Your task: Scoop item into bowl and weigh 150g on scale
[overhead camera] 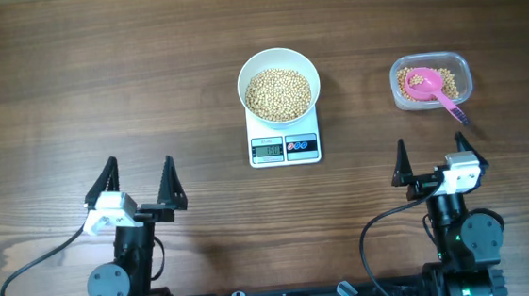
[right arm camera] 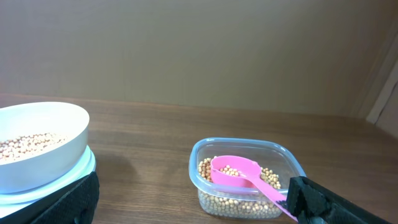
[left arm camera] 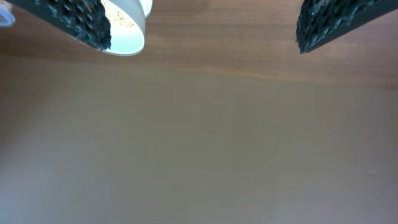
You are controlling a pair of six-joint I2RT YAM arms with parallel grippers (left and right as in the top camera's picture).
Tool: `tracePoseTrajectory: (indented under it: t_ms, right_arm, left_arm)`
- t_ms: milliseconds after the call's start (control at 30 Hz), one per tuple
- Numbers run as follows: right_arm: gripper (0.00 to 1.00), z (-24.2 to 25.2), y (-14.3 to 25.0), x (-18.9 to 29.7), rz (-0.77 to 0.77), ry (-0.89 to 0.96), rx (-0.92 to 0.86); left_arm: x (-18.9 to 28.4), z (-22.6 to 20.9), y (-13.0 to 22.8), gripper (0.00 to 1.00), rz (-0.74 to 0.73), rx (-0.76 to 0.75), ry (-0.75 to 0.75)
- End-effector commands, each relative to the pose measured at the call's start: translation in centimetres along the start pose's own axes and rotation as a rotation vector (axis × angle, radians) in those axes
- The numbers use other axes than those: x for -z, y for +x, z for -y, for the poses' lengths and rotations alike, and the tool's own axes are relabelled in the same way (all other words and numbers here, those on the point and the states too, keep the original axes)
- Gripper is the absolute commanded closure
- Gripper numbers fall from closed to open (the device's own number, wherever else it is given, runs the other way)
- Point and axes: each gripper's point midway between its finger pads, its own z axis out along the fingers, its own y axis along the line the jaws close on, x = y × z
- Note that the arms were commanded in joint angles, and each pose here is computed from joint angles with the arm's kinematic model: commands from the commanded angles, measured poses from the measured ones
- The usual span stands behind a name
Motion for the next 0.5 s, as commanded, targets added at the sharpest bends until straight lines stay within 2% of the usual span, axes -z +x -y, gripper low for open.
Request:
tracePoseTrajectory:
  t_ms: [0, 167, 333, 467]
  right_arm:
    - [0.0, -0.2, -0.1, 0.0, 0.009, -0.012, 0.007]
    - [0.0, -0.2, -0.1, 0.0, 0.009, -0.012, 0.007]
    - [0.0, -0.2, -0.1, 0.0, 0.009, -0.012, 0.007]
    - [0.0, -0.2, -0.1, 0.0, 0.009, -0.012, 0.007]
  left_arm:
    - [0.0, -0.5, 0.3, 0.0, 0.013, 0.0, -0.02]
    - [0.1, -0.8, 1.6, 0.0, -0.039, 0.023, -0.035]
    - [0.7, -4.0, 4.2, 0.0, -0.101, 0.332, -0.234]
    - [1.1, -4.4, 6.1, 0.0, -0.18, 0.294, -0.261]
